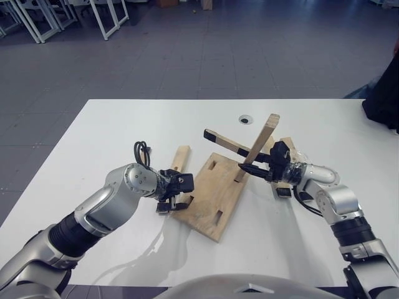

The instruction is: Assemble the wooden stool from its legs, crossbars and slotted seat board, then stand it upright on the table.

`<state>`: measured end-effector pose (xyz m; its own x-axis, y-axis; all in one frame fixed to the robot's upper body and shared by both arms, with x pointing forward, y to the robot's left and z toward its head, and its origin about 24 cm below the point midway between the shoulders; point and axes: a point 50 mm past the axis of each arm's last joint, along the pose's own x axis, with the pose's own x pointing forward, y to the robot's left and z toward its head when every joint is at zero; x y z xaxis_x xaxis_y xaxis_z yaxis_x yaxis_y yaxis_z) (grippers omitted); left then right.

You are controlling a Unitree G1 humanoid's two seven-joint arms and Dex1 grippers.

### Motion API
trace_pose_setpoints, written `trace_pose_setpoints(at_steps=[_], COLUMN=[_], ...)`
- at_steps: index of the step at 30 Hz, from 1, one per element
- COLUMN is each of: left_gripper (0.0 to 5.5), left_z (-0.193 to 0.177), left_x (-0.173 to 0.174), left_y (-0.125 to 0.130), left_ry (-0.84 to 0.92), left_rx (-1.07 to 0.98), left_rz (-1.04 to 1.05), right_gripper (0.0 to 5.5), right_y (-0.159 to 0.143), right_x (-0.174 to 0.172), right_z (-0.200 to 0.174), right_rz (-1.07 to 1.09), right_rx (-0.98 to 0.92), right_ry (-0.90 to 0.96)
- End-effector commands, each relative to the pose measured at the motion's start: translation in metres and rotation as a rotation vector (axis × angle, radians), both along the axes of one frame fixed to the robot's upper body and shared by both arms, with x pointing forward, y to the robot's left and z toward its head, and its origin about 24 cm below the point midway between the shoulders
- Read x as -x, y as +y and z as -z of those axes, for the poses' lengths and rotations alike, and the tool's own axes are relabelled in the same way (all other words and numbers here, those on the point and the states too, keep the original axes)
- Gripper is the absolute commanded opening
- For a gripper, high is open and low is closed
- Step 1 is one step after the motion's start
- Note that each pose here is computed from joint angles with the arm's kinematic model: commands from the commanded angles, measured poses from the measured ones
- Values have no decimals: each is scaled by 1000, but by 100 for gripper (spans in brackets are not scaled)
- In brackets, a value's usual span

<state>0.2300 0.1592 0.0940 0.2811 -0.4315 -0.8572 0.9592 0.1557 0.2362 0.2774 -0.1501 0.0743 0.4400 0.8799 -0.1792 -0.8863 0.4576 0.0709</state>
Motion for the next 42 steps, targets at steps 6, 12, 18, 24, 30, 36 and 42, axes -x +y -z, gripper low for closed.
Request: trace_pose_setpoints(at_steps=[6, 12, 18, 24, 30, 36, 42], left_gripper=[412, 412, 412, 412, 412, 412, 412], left_z=[9, 10, 11, 13, 14, 14, 14], left_x=[8, 7, 8, 11, 12, 11, 9], left_y=[-2, 0, 3, 4, 4, 4, 3], left_ry=[53, 49, 50, 44, 45, 43, 39], left_rx=[17, 12, 5, 9, 11, 11, 14], left_rz=[-26, -39, -51, -77, -86, -91, -93], right_gripper=[202, 302, 424, 432, 343, 343, 343], right_y=[-9, -15, -40, -71, -31, 17, 35], right_x=[0, 0, 10, -26, -20, -8, 8], right_z=[-4, -16, -24, -114, -221, -188, -92], right_rz=[6, -62, -103, 413, 758, 658, 628], right_rx=[108, 153, 381, 404, -402, -411, -140], right_ry=[-9, 20, 24, -303, -427, -197, 25])
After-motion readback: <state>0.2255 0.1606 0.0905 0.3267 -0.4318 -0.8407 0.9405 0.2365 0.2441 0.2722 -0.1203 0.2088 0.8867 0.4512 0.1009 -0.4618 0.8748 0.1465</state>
